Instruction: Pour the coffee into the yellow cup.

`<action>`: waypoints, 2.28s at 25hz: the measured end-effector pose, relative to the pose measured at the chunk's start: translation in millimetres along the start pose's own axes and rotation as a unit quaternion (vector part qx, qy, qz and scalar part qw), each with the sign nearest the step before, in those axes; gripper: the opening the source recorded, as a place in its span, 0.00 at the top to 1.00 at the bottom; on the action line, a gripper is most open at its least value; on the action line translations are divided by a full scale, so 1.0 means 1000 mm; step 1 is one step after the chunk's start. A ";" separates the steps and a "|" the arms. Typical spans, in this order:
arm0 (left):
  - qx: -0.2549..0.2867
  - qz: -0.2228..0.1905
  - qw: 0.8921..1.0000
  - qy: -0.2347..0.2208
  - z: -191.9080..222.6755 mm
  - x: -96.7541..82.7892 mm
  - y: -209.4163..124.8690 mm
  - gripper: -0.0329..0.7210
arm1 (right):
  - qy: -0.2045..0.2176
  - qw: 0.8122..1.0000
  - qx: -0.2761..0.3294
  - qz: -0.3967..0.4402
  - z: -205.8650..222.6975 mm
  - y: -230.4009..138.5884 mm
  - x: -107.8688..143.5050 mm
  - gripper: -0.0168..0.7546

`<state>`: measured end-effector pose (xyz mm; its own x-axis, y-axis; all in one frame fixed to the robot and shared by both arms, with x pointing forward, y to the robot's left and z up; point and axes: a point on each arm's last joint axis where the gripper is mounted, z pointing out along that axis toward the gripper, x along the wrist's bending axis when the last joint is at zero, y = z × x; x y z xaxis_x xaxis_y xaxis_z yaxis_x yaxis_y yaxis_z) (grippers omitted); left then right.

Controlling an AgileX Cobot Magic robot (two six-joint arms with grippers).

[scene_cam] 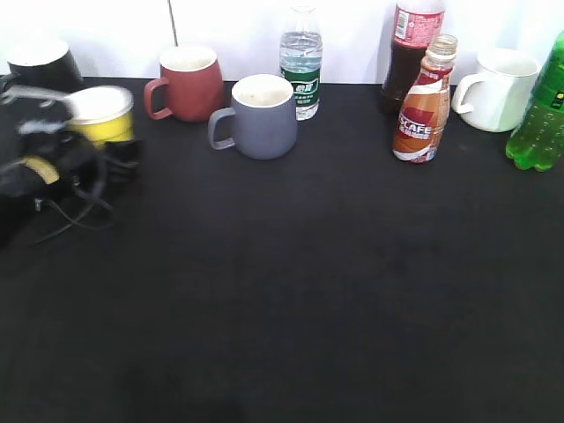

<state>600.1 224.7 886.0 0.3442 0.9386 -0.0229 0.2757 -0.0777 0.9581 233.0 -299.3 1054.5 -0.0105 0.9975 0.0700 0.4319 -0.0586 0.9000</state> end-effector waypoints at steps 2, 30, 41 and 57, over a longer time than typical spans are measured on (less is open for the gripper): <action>-0.026 0.014 0.996 -0.079 -0.013 -0.017 0.034 0.37 | 0.000 1.000 0.000 0.000 0.000 0.000 0.000 0.22; -0.018 0.103 0.894 -0.435 -0.036 -0.160 0.050 0.37 | 0.074 0.991 -0.100 -0.046 0.086 0.080 0.020 0.22; -0.018 0.103 0.894 -0.436 -0.036 -0.160 0.050 0.37 | 0.029 0.986 -0.071 -0.145 0.222 0.053 0.063 0.22; -0.018 0.103 0.894 -0.436 -0.036 -0.160 0.050 0.37 | 0.018 0.999 -0.041 -0.016 0.391 0.013 0.105 0.19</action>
<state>526.8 82.8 948.2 0.9574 0.2855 -0.0426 0.1010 -0.1929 0.9760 590.2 -180.0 905.2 -0.0561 0.9969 0.0553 0.3547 -0.0319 0.9345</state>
